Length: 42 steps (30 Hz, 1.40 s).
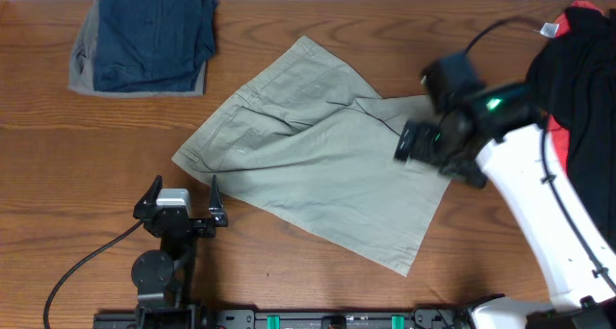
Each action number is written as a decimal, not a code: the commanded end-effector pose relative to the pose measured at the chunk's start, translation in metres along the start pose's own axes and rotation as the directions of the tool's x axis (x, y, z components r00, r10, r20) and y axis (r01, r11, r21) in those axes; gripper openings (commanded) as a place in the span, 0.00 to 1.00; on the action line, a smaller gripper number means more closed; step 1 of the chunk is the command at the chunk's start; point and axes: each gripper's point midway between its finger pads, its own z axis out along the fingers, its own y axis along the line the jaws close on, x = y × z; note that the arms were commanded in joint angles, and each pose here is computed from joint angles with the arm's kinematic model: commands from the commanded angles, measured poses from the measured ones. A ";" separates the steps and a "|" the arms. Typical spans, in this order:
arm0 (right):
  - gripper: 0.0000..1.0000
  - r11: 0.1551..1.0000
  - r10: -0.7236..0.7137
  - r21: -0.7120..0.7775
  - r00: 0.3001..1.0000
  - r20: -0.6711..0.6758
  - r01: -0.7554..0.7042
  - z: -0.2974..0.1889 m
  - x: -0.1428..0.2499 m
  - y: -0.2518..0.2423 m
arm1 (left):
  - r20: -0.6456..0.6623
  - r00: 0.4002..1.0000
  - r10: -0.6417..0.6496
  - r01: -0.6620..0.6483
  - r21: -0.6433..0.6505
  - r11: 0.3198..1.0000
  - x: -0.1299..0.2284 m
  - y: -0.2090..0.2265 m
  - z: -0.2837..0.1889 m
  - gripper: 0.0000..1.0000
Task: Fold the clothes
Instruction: 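Release the trousers and move the right gripper to the lower hem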
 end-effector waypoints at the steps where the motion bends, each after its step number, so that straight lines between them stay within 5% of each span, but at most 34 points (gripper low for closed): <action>1: 0.99 0.999 -0.050 -0.013 0.991 -0.124 0.049 0.029 0.047 0.006 | -0.047 0.999 0.002 -0.002 0.009 1.000 0.015 -0.001 0.001 0.98; 5: 0.99 0.994 -0.091 0.045 0.974 -0.209 0.102 0.059 0.088 0.000 | -0.047 0.999 0.002 -0.002 0.009 1.000 0.015 -0.001 0.001 0.98; 11: 0.99 0.979 0.064 0.203 0.958 -0.280 -0.006 0.093 0.133 -0.031 | -0.047 0.999 0.002 -0.002 0.009 1.000 0.015 -0.001 0.001 0.98; 16: 0.99 0.994 0.030 0.110 0.940 -0.340 0.008 0.113 0.158 -0.028 | -0.047 0.999 0.002 -0.002 0.009 1.000 0.015 -0.001 0.001 0.98; 36: 0.99 0.999 0.052 0.019 0.974 -0.223 -0.049 0.158 0.167 -0.047 | -0.047 0.999 0.002 -0.002 0.009 1.000 0.015 -0.001 0.001 0.98; 42: 0.74 0.997 0.073 0.003 0.980 -0.187 -0.074 0.162 0.160 -0.043 | -0.047 0.999 0.002 -0.002 0.009 1.000 0.015 -0.001 0.001 0.98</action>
